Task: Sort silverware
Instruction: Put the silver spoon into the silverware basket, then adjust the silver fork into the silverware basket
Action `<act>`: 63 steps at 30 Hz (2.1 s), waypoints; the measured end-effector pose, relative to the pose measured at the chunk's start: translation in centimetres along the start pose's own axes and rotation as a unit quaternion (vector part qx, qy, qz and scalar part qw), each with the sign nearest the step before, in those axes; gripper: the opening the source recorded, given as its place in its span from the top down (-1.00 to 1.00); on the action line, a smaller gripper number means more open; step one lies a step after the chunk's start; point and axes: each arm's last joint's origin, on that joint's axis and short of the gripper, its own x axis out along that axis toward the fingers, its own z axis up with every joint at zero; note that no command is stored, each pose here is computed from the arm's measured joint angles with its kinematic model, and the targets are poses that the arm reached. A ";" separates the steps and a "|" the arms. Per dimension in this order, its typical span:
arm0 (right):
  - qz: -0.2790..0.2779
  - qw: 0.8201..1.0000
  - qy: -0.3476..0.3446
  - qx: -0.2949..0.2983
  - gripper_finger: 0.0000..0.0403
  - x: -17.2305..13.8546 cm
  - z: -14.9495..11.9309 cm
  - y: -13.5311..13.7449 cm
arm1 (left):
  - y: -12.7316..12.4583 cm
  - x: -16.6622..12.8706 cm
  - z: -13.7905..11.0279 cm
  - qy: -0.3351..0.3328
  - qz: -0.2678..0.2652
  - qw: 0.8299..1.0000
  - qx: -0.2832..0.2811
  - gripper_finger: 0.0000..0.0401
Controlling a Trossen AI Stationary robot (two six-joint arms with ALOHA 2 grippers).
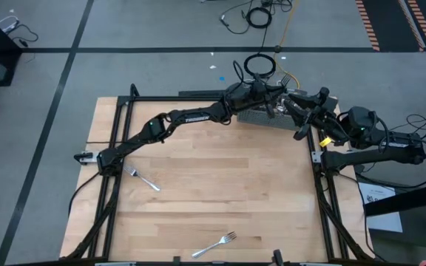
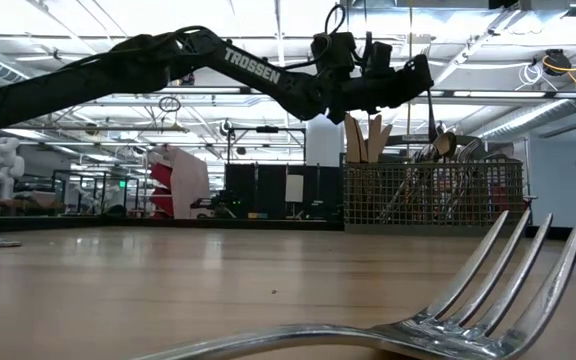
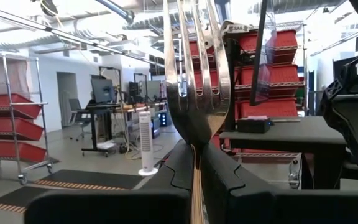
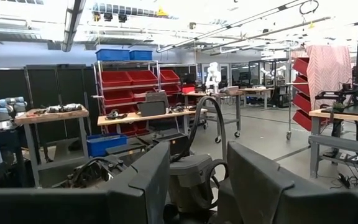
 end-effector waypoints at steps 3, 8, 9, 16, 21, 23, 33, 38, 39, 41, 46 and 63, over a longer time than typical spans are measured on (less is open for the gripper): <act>0.000 1.000 0.000 0.000 0.25 0.0 0.0 0.0 | -0.1 0.0 0.0 0.000 -0.001 1.000 -0.001 0.86; 0.000 1.000 0.000 0.000 0.25 0.0 0.0 0.0 | -0.2 0.0 0.0 0.000 -0.004 1.000 -0.003 0.81; 0.000 1.000 0.000 0.000 0.25 0.0 0.0 0.0 | -0.3 0.0 0.0 0.000 -0.004 1.000 -0.003 0.81; 0.000 1.000 0.000 0.000 0.25 0.0 0.0 0.0 | -0.3 0.0 -0.2 0.011 -0.005 0.999 -0.042 0.80; 0.000 1.000 0.000 0.000 0.25 0.0 0.0 0.0 | -0.3 0.0 -0.2 0.012 -0.005 0.999 -0.041 0.79; 0.000 1.000 0.000 0.000 0.25 0.0 0.0 0.0 | -0.2 0.0 -0.2 0.012 -0.004 0.999 -0.041 0.77; 0.000 1.000 0.000 0.000 0.25 0.0 0.0 0.0 | 0.1 0.0 -0.4 0.025 0.006 0.999 -0.043 0.35; 0.000 1.000 0.000 0.001 0.25 0.0 0.0 0.0 | 0.3 0.0 -0.4 0.023 0.026 0.998 -0.042 0.29; 0.000 1.000 0.000 0.004 0.25 0.0 0.0 0.0 | 0.4 0.0 -0.4 0.023 0.033 0.998 -0.042 0.30; 0.000 1.000 0.000 0.013 0.25 0.0 0.0 0.0 | 0.6 0.0 -0.4 0.025 0.044 0.998 -0.042 0.31; 0.015 1.000 0.001 0.020 0.25 0.0 0.0 0.1 | 0.6 -0.1 -0.4 0.025 0.047 0.998 -0.041 0.38; -0.081 0.991 0.003 0.107 0.25 -0.5 0.3 -0.7 | 1.5 -4.4 8.7 0.390 0.097 0.915 0.046 0.40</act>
